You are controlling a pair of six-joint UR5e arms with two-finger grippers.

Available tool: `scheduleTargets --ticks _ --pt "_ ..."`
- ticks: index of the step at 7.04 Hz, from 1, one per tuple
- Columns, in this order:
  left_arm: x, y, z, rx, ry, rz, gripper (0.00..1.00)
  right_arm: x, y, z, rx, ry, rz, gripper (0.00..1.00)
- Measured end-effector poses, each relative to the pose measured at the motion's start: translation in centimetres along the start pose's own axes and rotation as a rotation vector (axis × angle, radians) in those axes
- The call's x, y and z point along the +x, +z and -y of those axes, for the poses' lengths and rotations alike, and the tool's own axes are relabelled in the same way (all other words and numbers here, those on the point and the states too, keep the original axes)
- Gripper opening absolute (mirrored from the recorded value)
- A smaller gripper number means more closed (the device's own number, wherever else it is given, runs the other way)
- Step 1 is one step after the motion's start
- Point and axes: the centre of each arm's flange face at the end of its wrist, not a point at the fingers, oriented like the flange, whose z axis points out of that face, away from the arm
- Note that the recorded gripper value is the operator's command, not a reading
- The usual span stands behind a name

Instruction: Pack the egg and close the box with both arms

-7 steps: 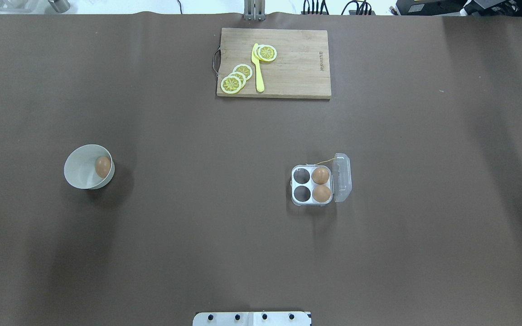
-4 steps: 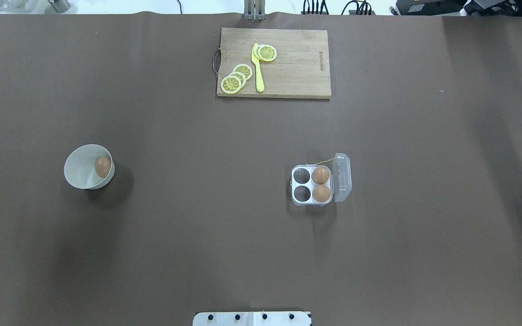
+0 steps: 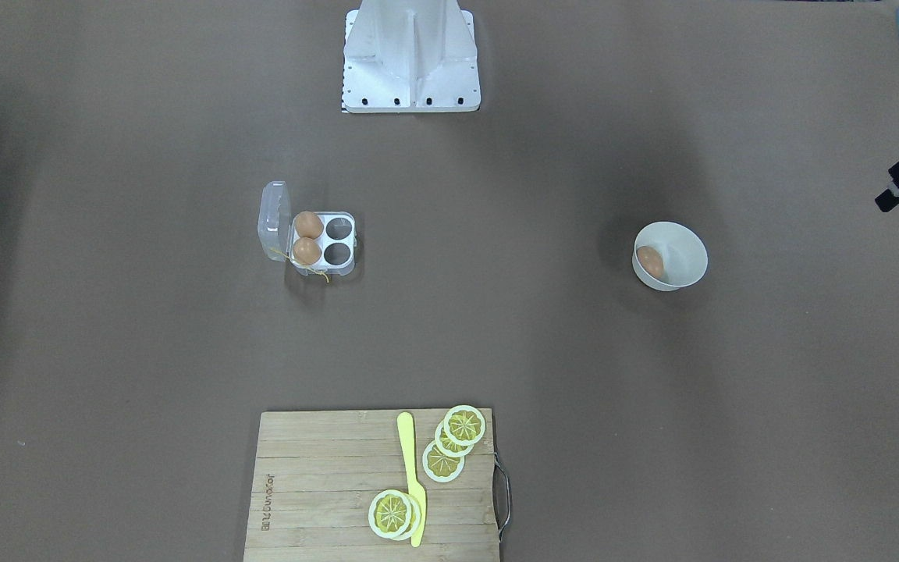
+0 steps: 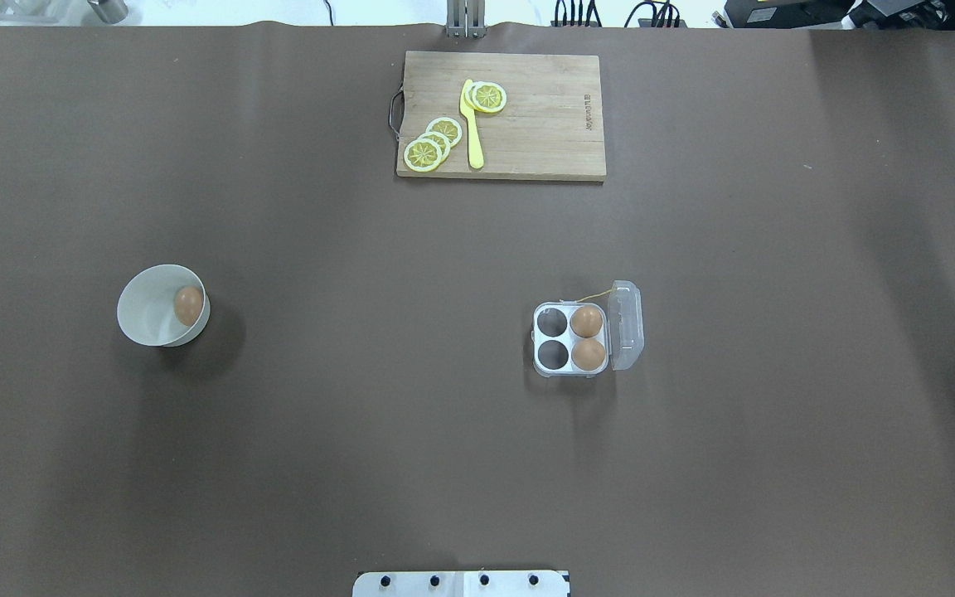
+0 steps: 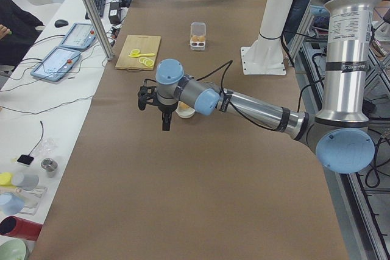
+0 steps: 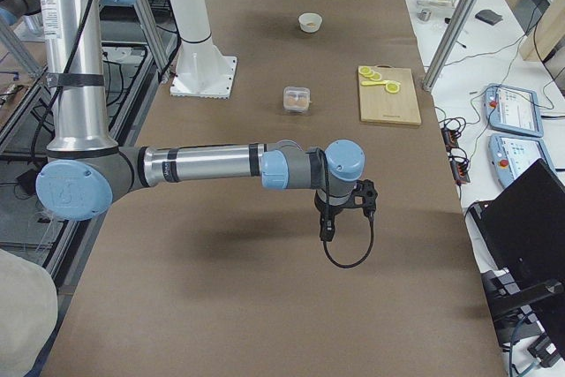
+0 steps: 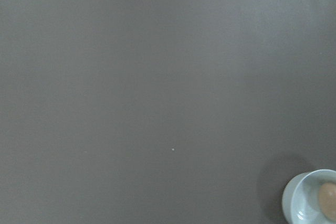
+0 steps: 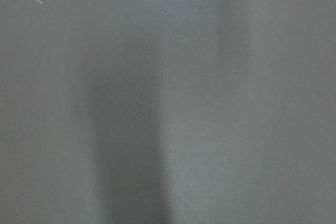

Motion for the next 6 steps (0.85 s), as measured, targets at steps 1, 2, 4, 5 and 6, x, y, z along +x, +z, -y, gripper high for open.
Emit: scheduleTargets --ticks 1,2,4,5,6 --pt "3.9 1.9 -0.9 -0.015 -0.018 0.011 0.97 0.0 0.0 0.0 0.000 0.000 0.000 1.00" --pt "7.9 4.3 -1.9 -0.020 -0.023 0.035 0.97 0.0 0.0 0.0 0.000 -0.001 0.001 1.00" --pt "14.9 10.1 -4.3 -0.022 -0.005 0.091 0.85 0.0 0.0 0.0 0.000 0.001 0.000 1.00" --pt "16.3 12.0 -5.4 -0.027 0.010 0.109 0.82 0.1 0.1 0.0 -0.002 0.002 0.000 1.00" --pt "17.0 13.3 -6.1 -0.038 0.022 0.118 0.80 0.1 0.1 0.0 -0.002 0.002 0.000 1.00"
